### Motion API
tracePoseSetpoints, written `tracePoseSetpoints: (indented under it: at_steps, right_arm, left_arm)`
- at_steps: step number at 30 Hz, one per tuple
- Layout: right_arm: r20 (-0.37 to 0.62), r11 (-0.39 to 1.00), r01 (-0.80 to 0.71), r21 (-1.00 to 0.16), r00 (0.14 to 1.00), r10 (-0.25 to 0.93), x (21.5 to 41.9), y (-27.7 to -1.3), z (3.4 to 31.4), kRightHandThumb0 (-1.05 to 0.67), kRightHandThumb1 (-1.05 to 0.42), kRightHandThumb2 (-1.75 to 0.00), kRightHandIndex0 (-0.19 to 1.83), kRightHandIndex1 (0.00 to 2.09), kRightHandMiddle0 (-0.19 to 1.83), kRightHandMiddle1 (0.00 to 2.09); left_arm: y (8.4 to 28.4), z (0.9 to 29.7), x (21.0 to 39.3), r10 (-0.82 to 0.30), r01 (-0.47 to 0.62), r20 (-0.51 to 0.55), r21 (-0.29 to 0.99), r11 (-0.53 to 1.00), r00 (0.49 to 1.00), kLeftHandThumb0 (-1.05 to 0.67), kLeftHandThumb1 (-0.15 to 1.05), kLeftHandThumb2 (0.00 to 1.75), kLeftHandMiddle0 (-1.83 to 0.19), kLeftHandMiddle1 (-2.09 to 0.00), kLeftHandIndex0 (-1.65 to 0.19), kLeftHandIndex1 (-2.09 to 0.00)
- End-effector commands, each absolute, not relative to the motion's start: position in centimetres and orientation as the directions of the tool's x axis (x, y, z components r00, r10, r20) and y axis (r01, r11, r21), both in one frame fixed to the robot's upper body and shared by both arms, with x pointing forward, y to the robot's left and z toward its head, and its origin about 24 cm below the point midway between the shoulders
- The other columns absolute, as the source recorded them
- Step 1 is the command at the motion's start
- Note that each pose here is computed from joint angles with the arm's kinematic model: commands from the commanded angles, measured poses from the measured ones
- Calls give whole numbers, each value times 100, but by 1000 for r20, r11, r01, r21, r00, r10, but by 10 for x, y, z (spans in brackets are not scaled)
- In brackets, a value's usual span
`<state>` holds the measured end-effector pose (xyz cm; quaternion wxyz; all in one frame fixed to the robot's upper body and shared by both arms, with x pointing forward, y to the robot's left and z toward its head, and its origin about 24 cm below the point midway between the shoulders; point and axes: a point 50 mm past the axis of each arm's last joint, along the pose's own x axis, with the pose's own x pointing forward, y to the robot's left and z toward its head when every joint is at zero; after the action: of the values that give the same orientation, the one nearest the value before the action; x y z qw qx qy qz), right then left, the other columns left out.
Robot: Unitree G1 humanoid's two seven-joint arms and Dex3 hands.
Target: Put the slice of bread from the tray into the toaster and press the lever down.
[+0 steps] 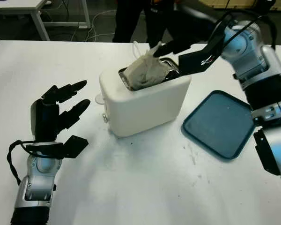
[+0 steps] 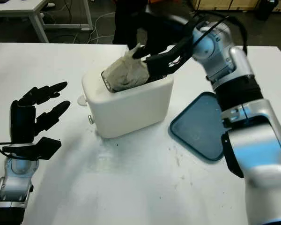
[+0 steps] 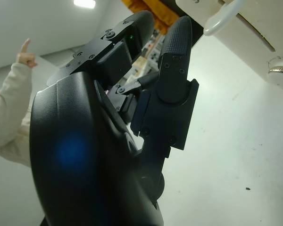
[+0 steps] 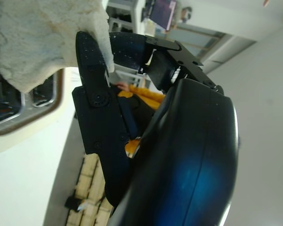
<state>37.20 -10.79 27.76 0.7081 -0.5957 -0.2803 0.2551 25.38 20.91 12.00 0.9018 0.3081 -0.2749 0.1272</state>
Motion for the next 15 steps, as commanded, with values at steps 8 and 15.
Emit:
tracePoseSetpoints:
  at_steps: [8,15]
  right_arm:
    - [103,212,-61,-975,723,683,358,-106,283,-36,-92,-13,112,175,90,175]
    - [88,173,-40,-984,737,671,355,-112,280,-32,-92,-9,109,175,84,175]
  left_arm:
    - [209,118,253,60,-390,569,479,786,820,-51,92,15,-61,-93,-93,0]
    - [210,119,253,56,-399,575,492,774,816,-51,92,16,-61,-94,-93,0]
